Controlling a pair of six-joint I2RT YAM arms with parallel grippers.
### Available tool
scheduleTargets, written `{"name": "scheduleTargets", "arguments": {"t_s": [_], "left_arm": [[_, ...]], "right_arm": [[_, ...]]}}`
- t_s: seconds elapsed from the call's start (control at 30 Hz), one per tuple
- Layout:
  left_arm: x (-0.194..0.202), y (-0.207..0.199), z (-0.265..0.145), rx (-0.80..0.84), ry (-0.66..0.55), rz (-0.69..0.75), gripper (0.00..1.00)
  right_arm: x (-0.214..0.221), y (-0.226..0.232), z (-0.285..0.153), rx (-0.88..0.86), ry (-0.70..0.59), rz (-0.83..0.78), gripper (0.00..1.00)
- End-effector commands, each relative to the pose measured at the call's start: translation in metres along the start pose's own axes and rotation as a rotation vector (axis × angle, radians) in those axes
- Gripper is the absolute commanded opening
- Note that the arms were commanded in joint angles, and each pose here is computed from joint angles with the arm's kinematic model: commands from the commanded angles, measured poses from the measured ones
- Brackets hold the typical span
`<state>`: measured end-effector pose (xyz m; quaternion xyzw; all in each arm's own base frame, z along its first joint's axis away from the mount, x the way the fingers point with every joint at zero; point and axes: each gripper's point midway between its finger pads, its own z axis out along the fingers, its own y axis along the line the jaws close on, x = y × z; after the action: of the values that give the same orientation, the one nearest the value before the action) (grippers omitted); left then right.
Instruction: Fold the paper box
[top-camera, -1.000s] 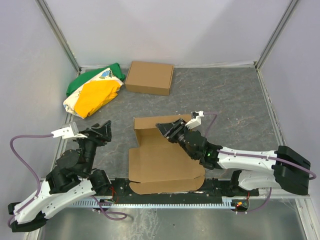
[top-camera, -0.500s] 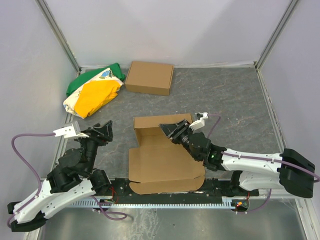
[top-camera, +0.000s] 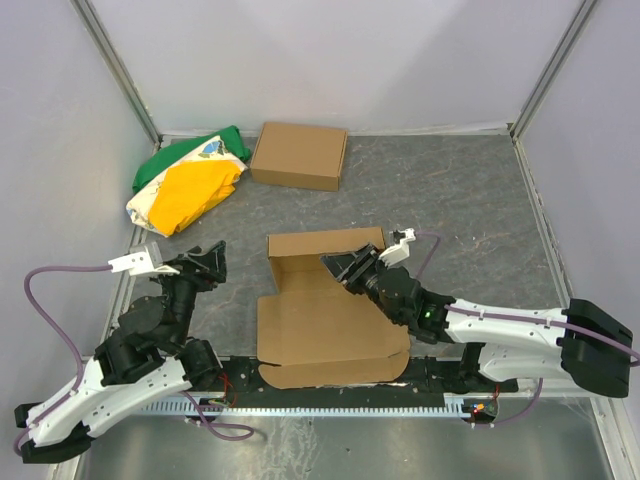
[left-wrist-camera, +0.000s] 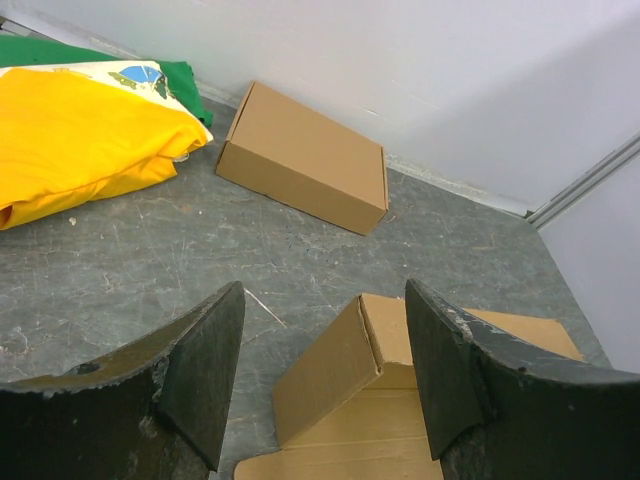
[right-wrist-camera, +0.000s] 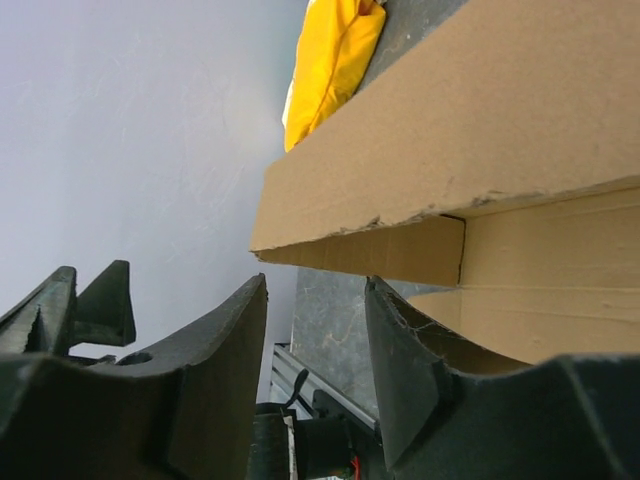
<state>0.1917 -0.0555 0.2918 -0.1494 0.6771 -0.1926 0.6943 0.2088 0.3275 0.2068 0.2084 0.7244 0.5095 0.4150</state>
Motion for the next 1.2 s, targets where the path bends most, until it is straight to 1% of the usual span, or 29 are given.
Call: {"name": "scheduleTargets", "arguments": {"t_s": [0.0,0.03,0.07,0.13,0.23,0.37,0.5,0.63,0.77,0.9,1.17], "left_arm": [[-0.004,0.000,0.001,-0.006,-0.011,0.017,0.73],[-0.003,0.000,0.001,-0.005,-0.010,0.019,0.72],[-0.002,0.000,0.001,-0.007,-0.008,0.022,0.72],[-0.001,0.000,0.002,-0.010,-0.006,0.028,0.73],[0.000,0.000,0.002,-0.010,-0.002,0.034,0.73],[-0.003,0.001,0.001,-0.014,-0.009,0.025,0.73],[-0.005,0.004,0.000,-0.017,-0.019,0.013,0.73],[-0.005,0.003,0.000,-0.015,-0.018,0.016,0.73],[-0.002,0.001,0.001,-0.009,-0.009,0.025,0.73],[-0.001,0.000,0.001,-0.006,-0.006,0.027,0.73],[-0.003,0.002,0.001,-0.012,-0.012,0.027,0.73]], "right_arm": [[0.003,-0.005,-0.002,0.008,0.003,0.021,0.56],[0.002,-0.006,0.000,0.008,-0.010,0.025,0.63],[0.000,-0.006,0.001,0.003,-0.025,0.029,0.67],[-0.006,-0.001,0.003,-0.034,-0.062,0.040,0.70],[-0.010,0.003,0.006,-0.058,-0.096,0.049,0.72],[-0.011,0.002,0.013,-0.041,-0.115,0.036,0.75],[-0.017,0.002,0.018,-0.061,-0.171,0.047,0.75],[-0.021,-0.003,0.029,-0.057,-0.239,0.058,0.73],[-0.026,0.001,0.038,-0.102,-0.306,0.085,0.65],[-0.025,0.007,0.046,-0.137,-0.330,0.087,0.58],[-0.030,0.022,0.052,-0.177,-0.367,0.070,0.55]]}}
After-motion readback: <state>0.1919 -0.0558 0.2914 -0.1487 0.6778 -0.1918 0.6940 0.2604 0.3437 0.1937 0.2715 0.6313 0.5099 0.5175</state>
